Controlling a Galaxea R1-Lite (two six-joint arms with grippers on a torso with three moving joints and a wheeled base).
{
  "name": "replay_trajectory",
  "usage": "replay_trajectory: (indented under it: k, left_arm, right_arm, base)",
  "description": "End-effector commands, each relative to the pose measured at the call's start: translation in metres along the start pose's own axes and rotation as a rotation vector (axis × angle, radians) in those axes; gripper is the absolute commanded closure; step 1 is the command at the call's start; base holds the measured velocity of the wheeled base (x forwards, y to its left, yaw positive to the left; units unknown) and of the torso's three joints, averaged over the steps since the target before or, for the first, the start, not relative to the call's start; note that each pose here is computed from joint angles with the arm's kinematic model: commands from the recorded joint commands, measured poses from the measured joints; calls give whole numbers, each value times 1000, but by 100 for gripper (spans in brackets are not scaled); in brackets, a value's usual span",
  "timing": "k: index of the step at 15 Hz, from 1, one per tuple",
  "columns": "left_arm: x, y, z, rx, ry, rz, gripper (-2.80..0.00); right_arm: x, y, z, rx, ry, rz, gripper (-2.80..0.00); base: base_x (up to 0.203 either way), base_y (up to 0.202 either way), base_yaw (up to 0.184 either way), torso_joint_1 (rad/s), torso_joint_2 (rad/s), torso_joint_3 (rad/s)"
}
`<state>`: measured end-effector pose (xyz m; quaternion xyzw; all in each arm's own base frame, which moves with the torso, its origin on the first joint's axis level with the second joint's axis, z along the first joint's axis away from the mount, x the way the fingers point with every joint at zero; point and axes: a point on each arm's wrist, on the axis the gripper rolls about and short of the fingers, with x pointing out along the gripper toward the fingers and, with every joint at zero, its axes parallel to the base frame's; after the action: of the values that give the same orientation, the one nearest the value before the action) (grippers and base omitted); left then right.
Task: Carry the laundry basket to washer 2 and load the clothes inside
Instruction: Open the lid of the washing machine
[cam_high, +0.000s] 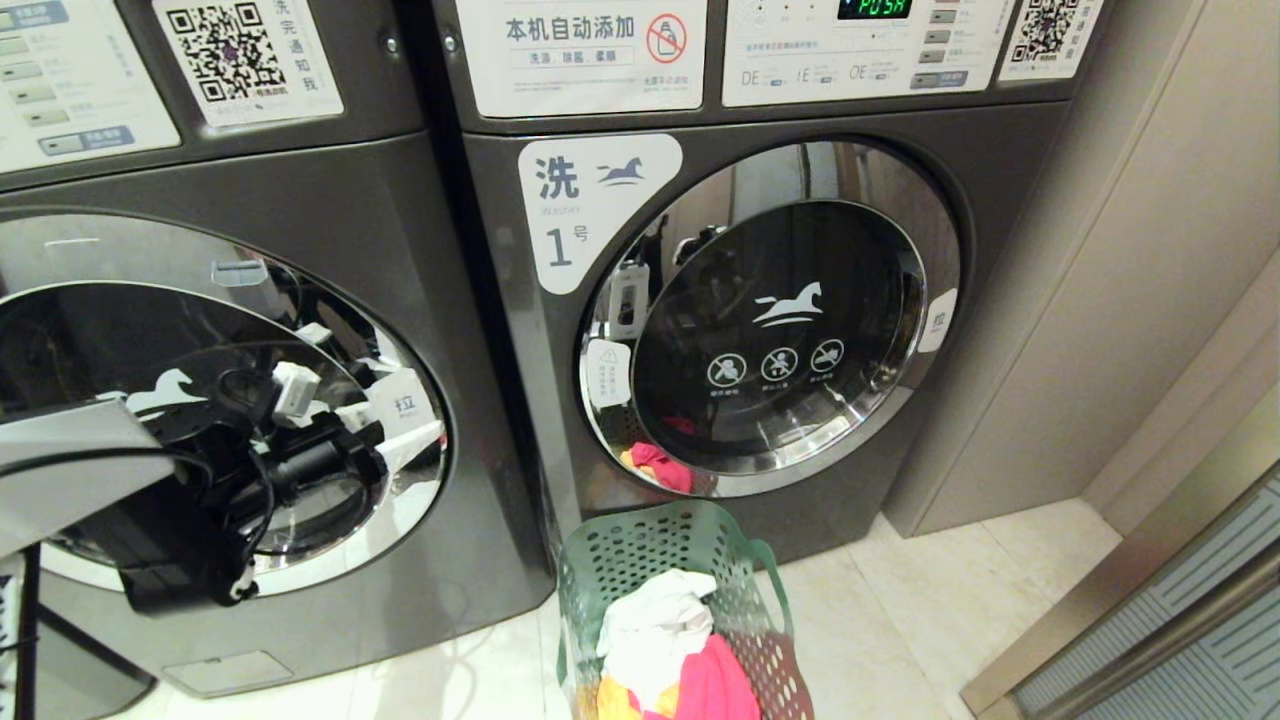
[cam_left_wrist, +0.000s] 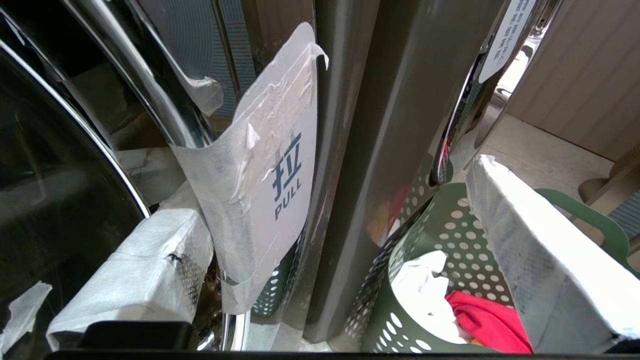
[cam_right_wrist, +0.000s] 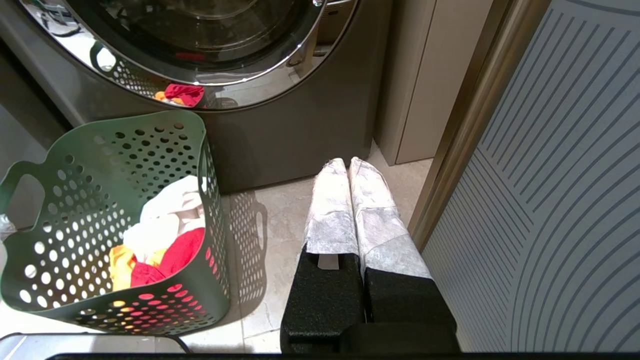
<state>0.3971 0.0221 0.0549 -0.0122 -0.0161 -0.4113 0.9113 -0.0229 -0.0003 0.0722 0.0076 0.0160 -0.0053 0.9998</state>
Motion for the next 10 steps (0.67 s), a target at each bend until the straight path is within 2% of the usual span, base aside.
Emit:
replay_trajectory:
  k: [1, 10]
  left_arm:
    - [-2, -4, -2, -14, 10, -28, -280]
    - [-7, -8, 2, 38, 14, -244, -280]
  right_arm:
    - [1, 0, -2, 0, 9, 0, 0]
    - [1, 0, -2, 0, 9, 1, 0]
  base:
    - [0, 0, 0, 0, 0, 0]
    - [0, 0, 0, 0, 0, 0]
